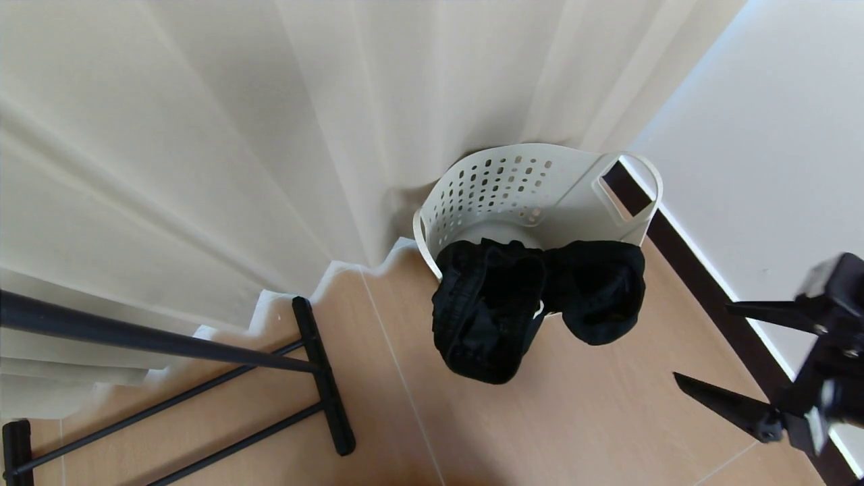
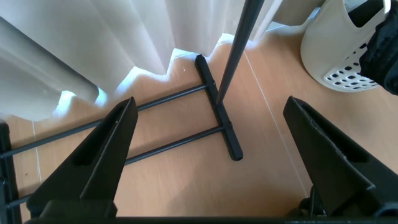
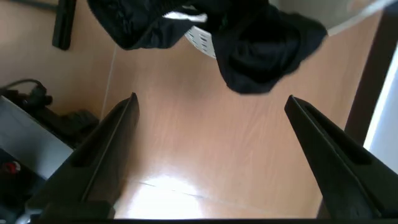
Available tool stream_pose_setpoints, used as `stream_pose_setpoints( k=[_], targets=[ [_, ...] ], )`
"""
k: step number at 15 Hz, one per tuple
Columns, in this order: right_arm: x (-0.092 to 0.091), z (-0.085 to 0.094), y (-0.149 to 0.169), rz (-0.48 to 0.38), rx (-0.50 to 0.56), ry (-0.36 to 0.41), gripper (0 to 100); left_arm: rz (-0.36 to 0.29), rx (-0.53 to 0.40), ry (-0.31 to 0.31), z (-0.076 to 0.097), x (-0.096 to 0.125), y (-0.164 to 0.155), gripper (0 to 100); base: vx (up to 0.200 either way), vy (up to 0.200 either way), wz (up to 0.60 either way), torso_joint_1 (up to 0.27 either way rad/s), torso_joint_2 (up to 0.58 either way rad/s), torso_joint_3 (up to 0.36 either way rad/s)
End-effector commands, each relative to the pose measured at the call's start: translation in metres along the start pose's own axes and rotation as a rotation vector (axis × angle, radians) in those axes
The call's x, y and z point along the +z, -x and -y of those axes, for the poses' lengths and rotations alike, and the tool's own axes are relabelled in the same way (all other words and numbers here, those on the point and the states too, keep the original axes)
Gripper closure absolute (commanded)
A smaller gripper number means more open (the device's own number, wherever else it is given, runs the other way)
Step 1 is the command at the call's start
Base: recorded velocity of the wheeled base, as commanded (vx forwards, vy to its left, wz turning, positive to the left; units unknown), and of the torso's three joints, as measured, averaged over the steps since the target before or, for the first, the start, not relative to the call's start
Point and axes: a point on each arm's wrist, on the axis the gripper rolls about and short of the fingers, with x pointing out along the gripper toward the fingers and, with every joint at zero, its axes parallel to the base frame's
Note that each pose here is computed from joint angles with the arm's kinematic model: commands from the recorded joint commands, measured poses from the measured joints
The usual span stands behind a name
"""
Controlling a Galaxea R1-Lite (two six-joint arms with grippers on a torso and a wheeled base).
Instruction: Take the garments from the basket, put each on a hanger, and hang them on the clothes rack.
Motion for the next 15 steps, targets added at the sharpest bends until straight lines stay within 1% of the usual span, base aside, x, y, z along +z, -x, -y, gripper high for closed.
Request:
stream_pose_setpoints(
  k=[1, 2, 3, 5, 6, 7, 10, 13, 15],
  targets=[
    [0.033, 0.004, -0.078, -0.08, 0.106, 0.176, 0, -0.001, 0.001, 0.001, 0.0, 0.0, 0.0, 0, 0.0, 0.0, 0.0, 0.0, 0.0, 0.0],
    [0.042, 0.003, -0.092, -0.072, 0.12, 0.208, 0, -0.001, -0.001, 0.001, 0.0, 0.0, 0.0, 0, 0.0, 0.0, 0.0, 0.0, 0.0, 0.0],
    [0.052, -0.001, -0.107, -0.061, 0.14, 0.225, 0, -0.001, 0.001, 0.001, 0.0, 0.0, 0.0, 0, 0.0, 0.0, 0.0, 0.0, 0.0, 0.0],
    [0.066, 0.002, -0.133, -0.05, 0.14, 0.23, 0, -0.001, -0.001, 0.001, 0.0, 0.0, 0.0, 0, 0.0, 0.0, 0.0, 0.0, 0.0, 0.0],
    [0.069, 0.002, -0.14, -0.051, 0.139, 0.233, 0, -0.001, -0.001, 0.001, 0.0, 0.0, 0.0, 0, 0.0, 0.0, 0.0, 0.0, 0.0, 0.0],
    [0.072, 0.003, -0.159, -0.057, 0.145, 0.287, 0, -0.001, 0.001, 0.001, 0.0, 0.0, 0.0, 0, 0.0, 0.0, 0.0, 0.0, 0.0, 0.0],
    [0.074, 0.003, -0.189, -0.081, 0.133, 0.354, 0, -0.001, 0.001, 0.001, 0.0, 0.0, 0.0, 0, 0.0, 0.0, 0.0, 0.0, 0.0, 0.0],
    [0.076, 0.003, -0.213, -0.091, 0.114, 0.354, 0, -0.001, 0.001, 0.001, 0.0, 0.0, 0.0, 0, 0.0, 0.0, 0.0, 0.0, 0.0, 0.0],
    [0.083, 0.006, -0.225, -0.072, 0.1, 0.349, 0, -0.002, 0.001, 0.001, 0.0, 0.0, 0.0, 0, 0.0, 0.0, 0.0, 0.0, 0.0, 0.0]
  ],
)
